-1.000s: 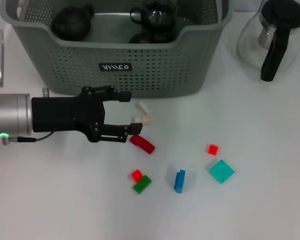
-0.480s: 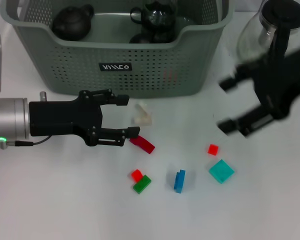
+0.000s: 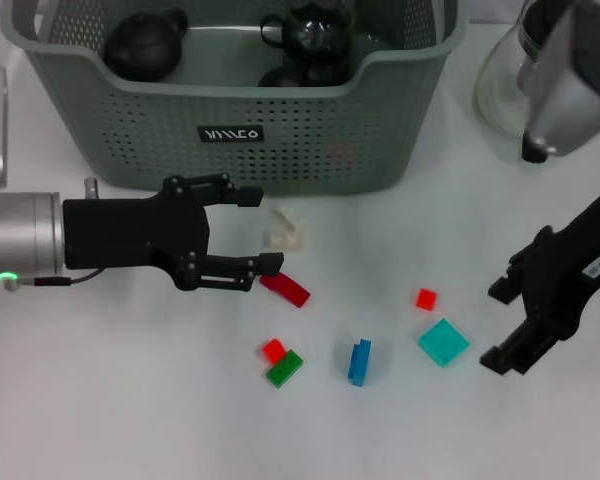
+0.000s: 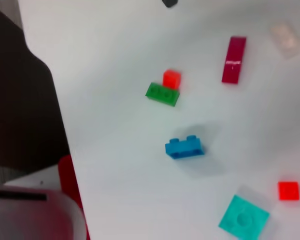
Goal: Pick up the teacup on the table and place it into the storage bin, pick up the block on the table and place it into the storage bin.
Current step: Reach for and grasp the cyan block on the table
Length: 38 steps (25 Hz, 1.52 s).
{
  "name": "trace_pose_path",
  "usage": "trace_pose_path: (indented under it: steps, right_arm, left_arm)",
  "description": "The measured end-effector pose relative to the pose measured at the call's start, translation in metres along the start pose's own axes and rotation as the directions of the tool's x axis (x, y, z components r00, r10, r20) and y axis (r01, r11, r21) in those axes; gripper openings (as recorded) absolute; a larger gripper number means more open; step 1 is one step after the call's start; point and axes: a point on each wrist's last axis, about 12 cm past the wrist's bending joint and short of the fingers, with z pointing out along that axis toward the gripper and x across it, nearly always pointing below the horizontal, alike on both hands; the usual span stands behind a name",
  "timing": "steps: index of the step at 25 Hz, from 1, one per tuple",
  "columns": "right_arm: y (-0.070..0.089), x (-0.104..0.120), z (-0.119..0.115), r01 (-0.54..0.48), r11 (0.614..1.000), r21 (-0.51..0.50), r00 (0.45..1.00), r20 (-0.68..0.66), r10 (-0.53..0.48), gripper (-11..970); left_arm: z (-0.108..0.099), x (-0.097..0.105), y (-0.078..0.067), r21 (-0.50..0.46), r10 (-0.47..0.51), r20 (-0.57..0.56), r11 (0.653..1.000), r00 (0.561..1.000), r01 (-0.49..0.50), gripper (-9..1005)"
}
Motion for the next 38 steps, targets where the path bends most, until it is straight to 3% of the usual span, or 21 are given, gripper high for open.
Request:
trace_pose_path:
  steps: [9, 20, 28, 38]
  right_arm:
    - [-0.009, -0.024, 0.037, 0.017, 0.999, 0.029, 0.986, -0.169, -0.012, 909]
    - [-0.009, -0.041, 0.056, -0.026, 0.994, 0.102, 0.980, -0.194, 0.045, 899]
    - [-0.003, -0.053, 0.069, -0.044, 0.995, 0.090, 0.981, -0.185, 0.060, 891]
    - [-0.004, -0.052, 0.078, -0.060, 0.991, 0.117, 0.979, -0.186, 0.081, 882]
  left_arm:
    - [0.003, 0.001, -0.001, -0.004, -0.001, 0.004, 1.000, 1.000, 0.001, 841]
    - [0.004, 0.004, -0.003, -0.012, 0.003, 0.016, 1.000, 1.000, -0.003, 841]
    - [0.004, 0.003, -0.002, -0.014, 0.018, 0.024, 1.000, 1.000, -0.017, 841]
    - [0.004, 0.002, -0.002, -0.010, 0.019, 0.028, 1.000, 0.999, -0.019, 841]
